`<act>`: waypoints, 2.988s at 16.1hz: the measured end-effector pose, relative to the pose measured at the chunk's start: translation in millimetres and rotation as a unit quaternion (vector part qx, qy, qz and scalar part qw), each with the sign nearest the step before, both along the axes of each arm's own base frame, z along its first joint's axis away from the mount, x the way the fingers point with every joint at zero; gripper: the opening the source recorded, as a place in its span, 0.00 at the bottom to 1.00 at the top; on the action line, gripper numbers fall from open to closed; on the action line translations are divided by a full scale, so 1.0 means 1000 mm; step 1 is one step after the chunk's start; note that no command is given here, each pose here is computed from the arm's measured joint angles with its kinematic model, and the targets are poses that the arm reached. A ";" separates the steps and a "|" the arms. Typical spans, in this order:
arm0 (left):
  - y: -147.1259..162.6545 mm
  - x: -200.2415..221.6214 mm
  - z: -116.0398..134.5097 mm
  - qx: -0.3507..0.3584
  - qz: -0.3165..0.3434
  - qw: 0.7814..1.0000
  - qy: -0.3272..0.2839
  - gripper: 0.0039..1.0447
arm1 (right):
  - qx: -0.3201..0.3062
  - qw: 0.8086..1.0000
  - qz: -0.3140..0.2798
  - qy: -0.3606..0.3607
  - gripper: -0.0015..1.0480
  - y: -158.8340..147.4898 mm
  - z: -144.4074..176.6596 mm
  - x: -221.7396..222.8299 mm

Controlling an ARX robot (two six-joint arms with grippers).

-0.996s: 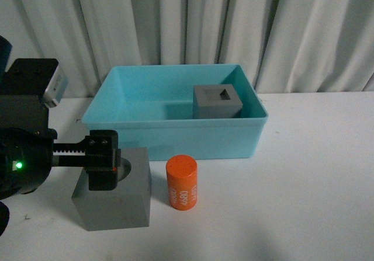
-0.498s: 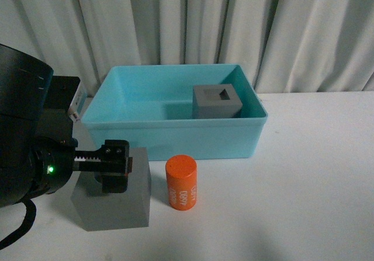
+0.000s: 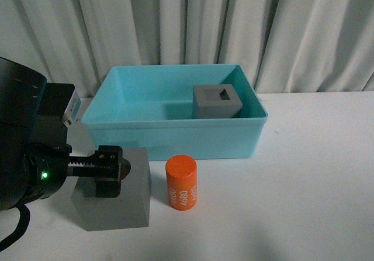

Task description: Place gray and orange parts in blue box

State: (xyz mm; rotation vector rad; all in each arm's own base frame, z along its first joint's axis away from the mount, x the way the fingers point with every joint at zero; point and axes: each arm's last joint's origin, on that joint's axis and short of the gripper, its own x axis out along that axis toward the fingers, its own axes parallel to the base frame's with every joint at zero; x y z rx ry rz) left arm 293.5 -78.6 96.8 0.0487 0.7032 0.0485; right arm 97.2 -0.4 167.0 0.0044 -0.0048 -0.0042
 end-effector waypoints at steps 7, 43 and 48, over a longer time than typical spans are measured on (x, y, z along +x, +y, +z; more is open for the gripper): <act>-0.007 -0.008 -0.004 -0.010 -0.011 1.000 0.002 0.80 | 0.000 1.000 0.000 0.000 0.94 0.000 0.000 0.000; -0.054 0.141 0.138 -0.047 0.019 0.992 -0.112 0.18 | 0.000 1.000 0.000 0.000 0.94 0.000 0.000 0.000; -0.039 0.164 0.082 0.016 0.038 0.997 -0.072 0.18 | 0.000 1.000 0.000 0.000 0.94 0.000 0.000 0.000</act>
